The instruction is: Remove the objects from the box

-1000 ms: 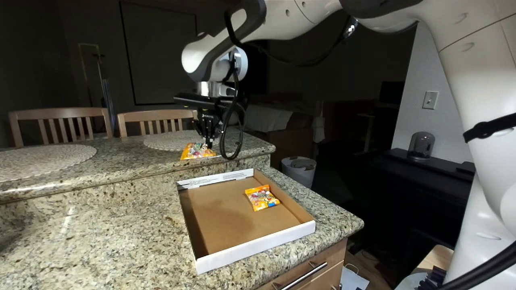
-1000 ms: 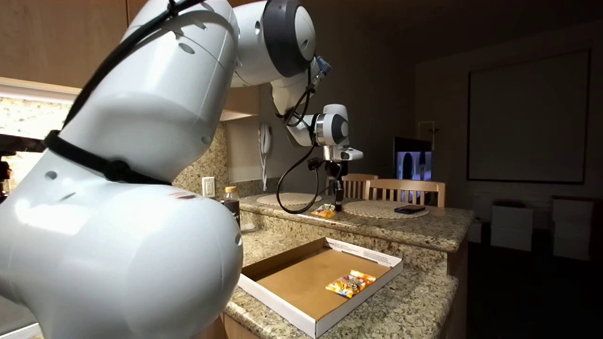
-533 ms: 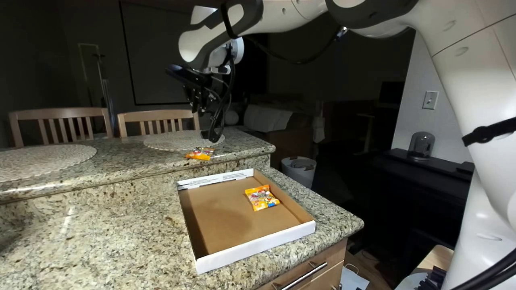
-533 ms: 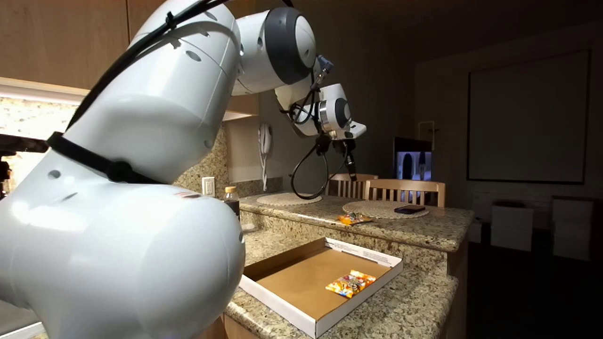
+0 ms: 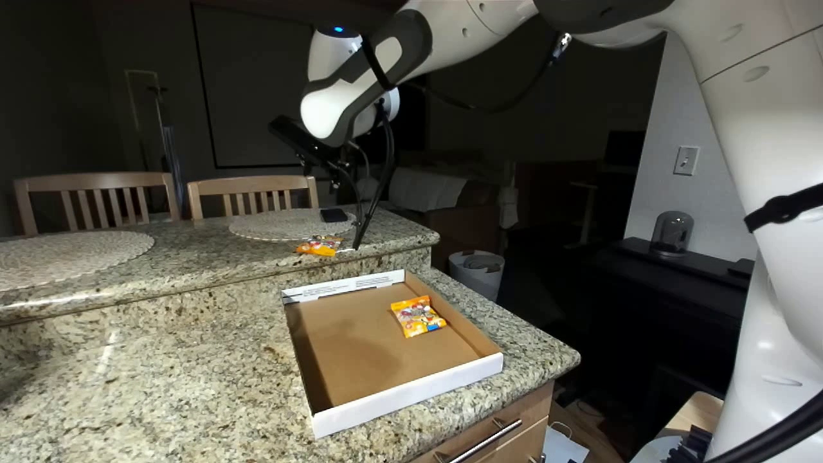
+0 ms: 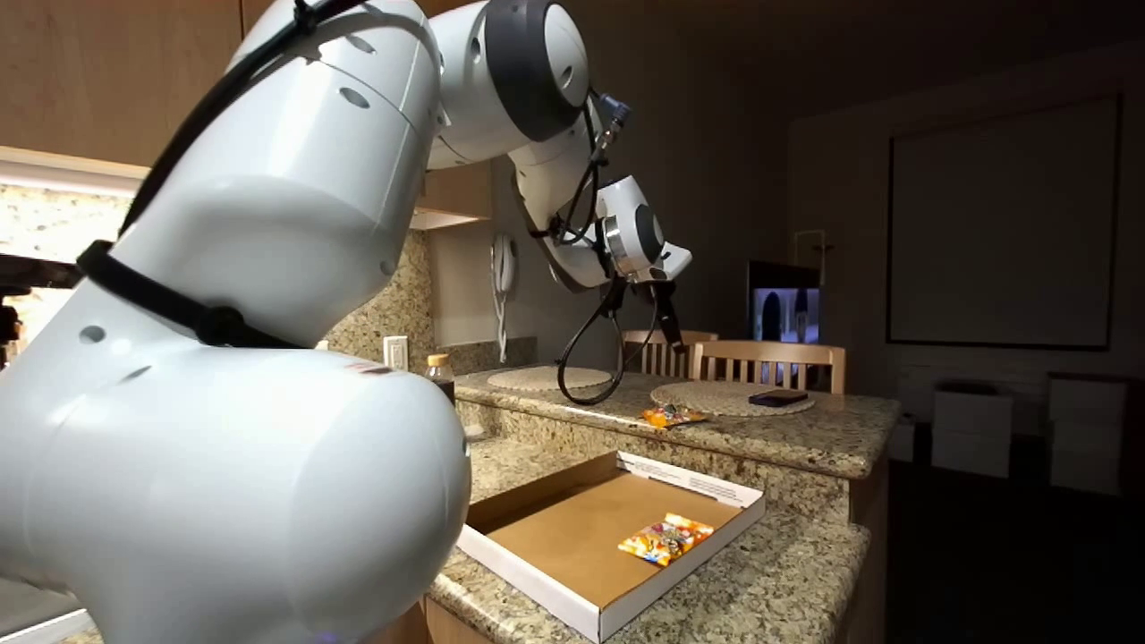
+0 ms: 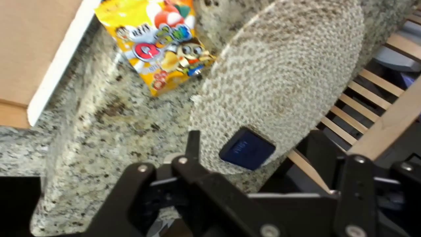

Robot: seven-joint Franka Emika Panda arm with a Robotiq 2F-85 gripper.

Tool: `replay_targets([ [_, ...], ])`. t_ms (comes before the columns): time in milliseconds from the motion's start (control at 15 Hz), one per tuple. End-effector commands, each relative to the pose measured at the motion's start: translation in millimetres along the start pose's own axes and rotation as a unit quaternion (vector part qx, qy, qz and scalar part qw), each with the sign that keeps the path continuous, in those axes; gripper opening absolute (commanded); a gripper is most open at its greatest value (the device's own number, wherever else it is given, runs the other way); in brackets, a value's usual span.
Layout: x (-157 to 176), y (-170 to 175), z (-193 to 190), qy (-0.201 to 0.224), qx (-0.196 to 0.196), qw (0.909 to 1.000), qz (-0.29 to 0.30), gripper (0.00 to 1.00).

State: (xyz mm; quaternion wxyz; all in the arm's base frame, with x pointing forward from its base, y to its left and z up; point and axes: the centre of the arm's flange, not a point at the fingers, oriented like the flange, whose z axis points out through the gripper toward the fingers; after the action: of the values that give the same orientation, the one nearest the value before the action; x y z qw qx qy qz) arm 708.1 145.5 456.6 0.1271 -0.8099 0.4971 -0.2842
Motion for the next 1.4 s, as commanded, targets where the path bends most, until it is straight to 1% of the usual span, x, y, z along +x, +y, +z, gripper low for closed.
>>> replay_targets([
  [0,-22.4,67.1,-25.0,-0.09,-0.03,0.9955,-0.005,1.0],
  [133,-29.3,91.7,-38.2,-0.143,-0.046,0.9886,-0.007,1.0],
  [267,-23.2,115.3,-48.0,-0.176,-0.07,0.9818,0.005,1.0],
  [400,-9.4,145.5,-53.1,-0.226,-0.096,0.9694,0.004,1.0],
  [467,-2.8,161.8,-47.8,-0.233,-0.115,0.9655,0.024,1.0],
  [667,7.5,200.7,-23.9,-0.263,-0.169,0.9481,0.059,1.0],
  [733,8.4,210.7,-13.2,-0.265,-0.187,0.9436,0.067,1.0],
  [800,8.7,218.9,-2.2,-0.257,-0.204,0.9412,0.078,1.0],
  [933,2.0,232.3,21.4,-0.28,-0.237,0.9265,0.084,1.0],
  [1133,-10.9,242.4,46.3,-0.295,-0.285,0.9081,0.083,1.0],
  [1267,-19.5,252.8,60.2,-0.31,-0.318,0.892,0.083,1.0],
  [1333,-24.6,259.5,66.7,-0.321,-0.335,0.8819,0.084,1.0],
])
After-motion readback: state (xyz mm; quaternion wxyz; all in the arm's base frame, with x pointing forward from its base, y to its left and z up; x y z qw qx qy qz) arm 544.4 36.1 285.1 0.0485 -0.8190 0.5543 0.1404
